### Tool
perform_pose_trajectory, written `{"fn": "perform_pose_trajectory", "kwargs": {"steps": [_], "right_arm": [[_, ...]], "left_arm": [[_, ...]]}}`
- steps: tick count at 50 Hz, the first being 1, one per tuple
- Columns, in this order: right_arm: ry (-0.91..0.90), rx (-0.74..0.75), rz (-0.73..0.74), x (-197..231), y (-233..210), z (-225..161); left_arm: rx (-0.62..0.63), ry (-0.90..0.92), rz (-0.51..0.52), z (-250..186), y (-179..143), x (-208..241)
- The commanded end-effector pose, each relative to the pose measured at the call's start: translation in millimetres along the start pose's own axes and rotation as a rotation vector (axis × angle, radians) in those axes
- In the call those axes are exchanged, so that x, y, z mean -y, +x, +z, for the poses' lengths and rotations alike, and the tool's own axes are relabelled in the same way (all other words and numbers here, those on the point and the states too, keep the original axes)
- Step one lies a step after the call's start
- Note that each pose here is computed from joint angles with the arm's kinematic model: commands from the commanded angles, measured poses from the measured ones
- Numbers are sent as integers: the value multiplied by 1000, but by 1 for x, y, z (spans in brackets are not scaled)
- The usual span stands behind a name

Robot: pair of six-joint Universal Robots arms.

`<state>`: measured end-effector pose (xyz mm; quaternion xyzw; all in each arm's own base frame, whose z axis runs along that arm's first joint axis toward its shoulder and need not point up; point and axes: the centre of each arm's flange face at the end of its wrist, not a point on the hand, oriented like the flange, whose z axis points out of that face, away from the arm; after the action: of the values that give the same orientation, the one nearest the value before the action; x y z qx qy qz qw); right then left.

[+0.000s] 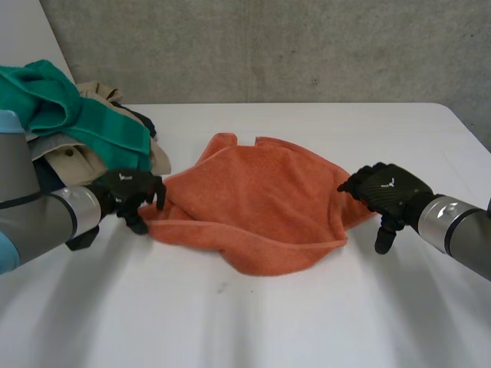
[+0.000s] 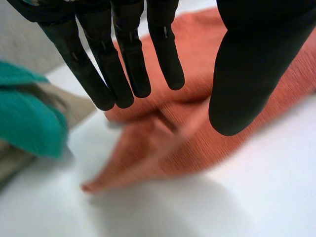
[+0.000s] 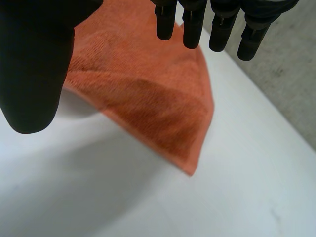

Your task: Fold the laundry.

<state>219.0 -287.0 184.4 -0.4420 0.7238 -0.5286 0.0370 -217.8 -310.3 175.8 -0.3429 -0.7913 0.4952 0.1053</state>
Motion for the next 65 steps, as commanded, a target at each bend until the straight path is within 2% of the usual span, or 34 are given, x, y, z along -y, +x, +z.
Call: {"fn": "perform_pose_trajectory", "kwargs": {"steps": [1, 13, 29, 35, 41, 51, 55, 65], "right_arm": [[-28, 14, 46, -10, -3, 3], [-43, 21, 72, -16, -7, 1], [-46, 26, 86, -23, -8, 1], [-41, 18, 93, -21, -5, 1], [-25, -19, 128, -16, 8, 0], [-29, 2, 211, -3, 8, 6], [-23, 22, 256, 5, 1, 12], [-42, 87, 394, 10, -36, 35]], "left_arm": [[-33, -35, -14, 13, 0, -23], [29, 9, 21, 37, -9, -32], [85, -3, 59, 41, -16, -42], [92, 22, 80, 38, -17, -33], [46, 152, 129, 13, -3, 7], [109, 412, 131, -51, 1, 89], [112, 539, 114, -82, 8, 125], [91, 739, 155, -138, 31, 184]]}}
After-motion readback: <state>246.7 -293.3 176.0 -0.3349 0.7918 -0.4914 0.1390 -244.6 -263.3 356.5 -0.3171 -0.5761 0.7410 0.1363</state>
